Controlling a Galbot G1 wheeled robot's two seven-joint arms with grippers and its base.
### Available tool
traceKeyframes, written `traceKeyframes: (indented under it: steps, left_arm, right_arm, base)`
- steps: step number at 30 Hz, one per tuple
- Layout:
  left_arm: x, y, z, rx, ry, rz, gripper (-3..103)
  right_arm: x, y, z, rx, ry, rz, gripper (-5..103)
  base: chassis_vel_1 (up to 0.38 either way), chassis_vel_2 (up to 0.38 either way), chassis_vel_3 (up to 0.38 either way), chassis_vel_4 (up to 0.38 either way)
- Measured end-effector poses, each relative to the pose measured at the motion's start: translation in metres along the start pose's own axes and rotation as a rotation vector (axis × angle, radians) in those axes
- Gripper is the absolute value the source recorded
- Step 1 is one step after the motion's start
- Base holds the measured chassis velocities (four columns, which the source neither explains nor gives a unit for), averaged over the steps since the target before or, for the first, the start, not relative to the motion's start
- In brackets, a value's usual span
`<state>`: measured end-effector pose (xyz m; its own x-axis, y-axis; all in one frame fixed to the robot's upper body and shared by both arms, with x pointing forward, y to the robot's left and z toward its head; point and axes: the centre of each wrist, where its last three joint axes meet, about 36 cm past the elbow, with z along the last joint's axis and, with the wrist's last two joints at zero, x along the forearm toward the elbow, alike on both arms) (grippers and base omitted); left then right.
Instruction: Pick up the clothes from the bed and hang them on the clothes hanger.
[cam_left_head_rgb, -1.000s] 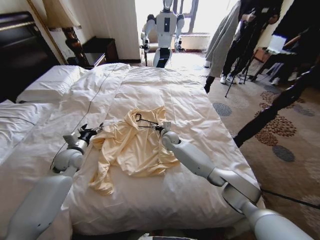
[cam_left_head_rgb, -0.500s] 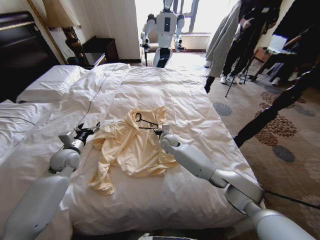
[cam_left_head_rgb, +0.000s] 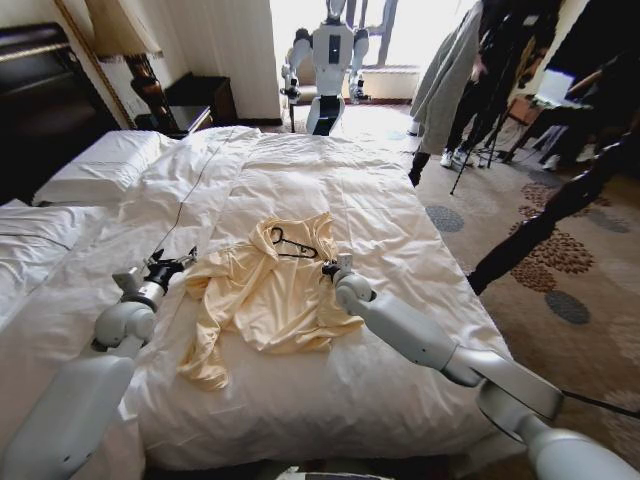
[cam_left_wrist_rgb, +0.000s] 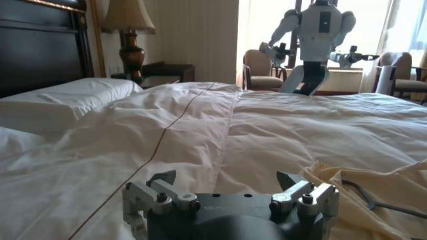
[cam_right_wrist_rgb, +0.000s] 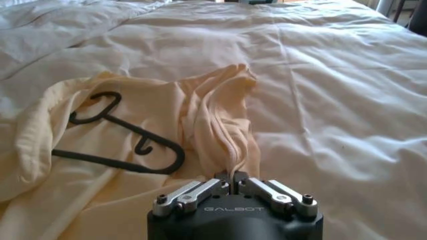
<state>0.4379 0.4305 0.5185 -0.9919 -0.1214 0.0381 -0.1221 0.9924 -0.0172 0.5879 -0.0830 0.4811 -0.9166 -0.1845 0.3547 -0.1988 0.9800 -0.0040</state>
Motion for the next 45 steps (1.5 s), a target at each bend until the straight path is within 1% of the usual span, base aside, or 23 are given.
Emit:
traceKeyframes:
  steps: [2,4,6,7,9,10,12,13,14,16,18,19,23,26,28,32,38,42,44,45]
  left_arm:
    - [0.001,-0.001,0.0,-0.001,0.001,0.002,100]
    - [0.003,-0.001,0.0,-0.004,0.001,0.005,100]
    - [0.003,-0.002,0.0,-0.005,0.001,0.006,100]
    - [0.003,-0.002,0.001,-0.008,0.001,0.006,100]
    - [0.004,-0.003,0.0,-0.011,0.0,0.008,100]
    - [0.004,-0.003,0.0,-0.011,0.0,0.008,100]
    - [0.004,-0.004,-0.001,-0.012,-0.001,0.009,100]
    - [0.004,-0.004,-0.002,-0.013,-0.003,0.008,100]
    - [0.004,-0.004,-0.002,-0.013,-0.003,0.008,100]
    - [0.005,-0.002,-0.006,-0.016,-0.006,0.003,100]
    - [0.006,0.001,-0.01,-0.016,-0.01,-0.004,100]
    - [0.006,0.001,-0.01,-0.016,-0.01,-0.004,100]
    - [0.01,0.007,-0.013,-0.012,-0.01,-0.02,100]
    - [0.012,0.009,-0.013,-0.011,-0.009,-0.025,100]
    - [0.013,0.01,-0.013,-0.01,-0.008,-0.028,100]
    - [0.017,0.014,-0.014,-0.007,-0.009,-0.037,100]
    - [0.02,0.014,-0.014,-0.003,-0.006,-0.037,100]
    - [0.023,0.015,-0.013,-0.001,-0.005,-0.039,100]
    - [0.024,0.016,-0.013,-0.001,-0.002,-0.042,100]
    - [0.024,0.016,-0.013,-0.001,-0.002,-0.042,100]
  right_arm:
    - [0.0,-0.003,-0.005,0.001,-0.013,0.005,-2]
    - [0.0,-0.009,-0.022,0.014,-0.069,0.006,-2]
    - [0.0,-0.009,-0.027,0.019,-0.083,-0.001,-2]
    - [-0.001,-0.007,-0.036,0.024,-0.104,-0.015,-2]
    - [-0.005,0.006,-0.049,0.02,-0.125,-0.043,-2]
    - [-0.005,0.006,-0.049,0.02,-0.125,-0.043,-2]
    - [-0.008,0.021,-0.056,0.018,-0.132,-0.066,-2]
    - [-0.008,0.033,-0.058,0.02,-0.131,-0.09,-1]
    - [-0.008,0.033,-0.058,0.02,-0.131,-0.09,-1]
    - [-0.009,0.052,-0.055,0.034,-0.12,-0.131,-1]
    - [-0.006,0.073,-0.045,0.063,-0.104,-0.178,0]
    - [-0.006,0.073,-0.045,0.063,-0.104,-0.178,0]
    - [0.012,0.102,-0.033,0.089,-0.079,-0.247,0]
    - [0.025,0.107,-0.026,0.105,-0.059,-0.271,0]
    - [0.031,0.107,-0.021,0.116,-0.047,-0.278,0]
    - [0.057,0.102,-0.002,0.163,0.008,-0.312,0]
    - [0.075,0.103,0.007,0.177,0.03,-0.343,0]
    - [0.085,0.111,0.008,0.174,0.037,-0.372,0]
    - [0.091,0.121,0.009,0.17,0.044,-0.392,0]
    - [0.091,0.121,0.009,0.17,0.044,-0.392,0]
  base:
    - [0.0,0.0,0.0,0.0]
    - [0.0,0.0,0.0,0.0]
    - [0.0,0.0,0.0,0.0]
    - [0.0,0.0,0.0,0.0]
    - [0.0,0.0,0.0,0.0]
    - [0.0,0.0,0.0,0.0]
    - [0.0,0.0,0.0,0.0]
    - [0.0,0.0,0.0,0.0]
    - [0.0,0.0,0.0,0.0]
    - [0.0,0.0,0.0,0.0]
    - [0.0,0.0,0.0,0.0]
    - [0.0,0.0,0.0,0.0]
    - [0.0,0.0,0.0,0.0]
    - [0.0,0.0,0.0,0.0]
    - [0.0,0.0,0.0,0.0]
    - [0.0,0.0,0.0,0.0]
    - [0.0,0.0,0.0,0.0]
    - [0.0,0.0,0.0,0.0]
    - [0.0,0.0,0.0,0.0]
    - [0.0,0.0,0.0,0.0]
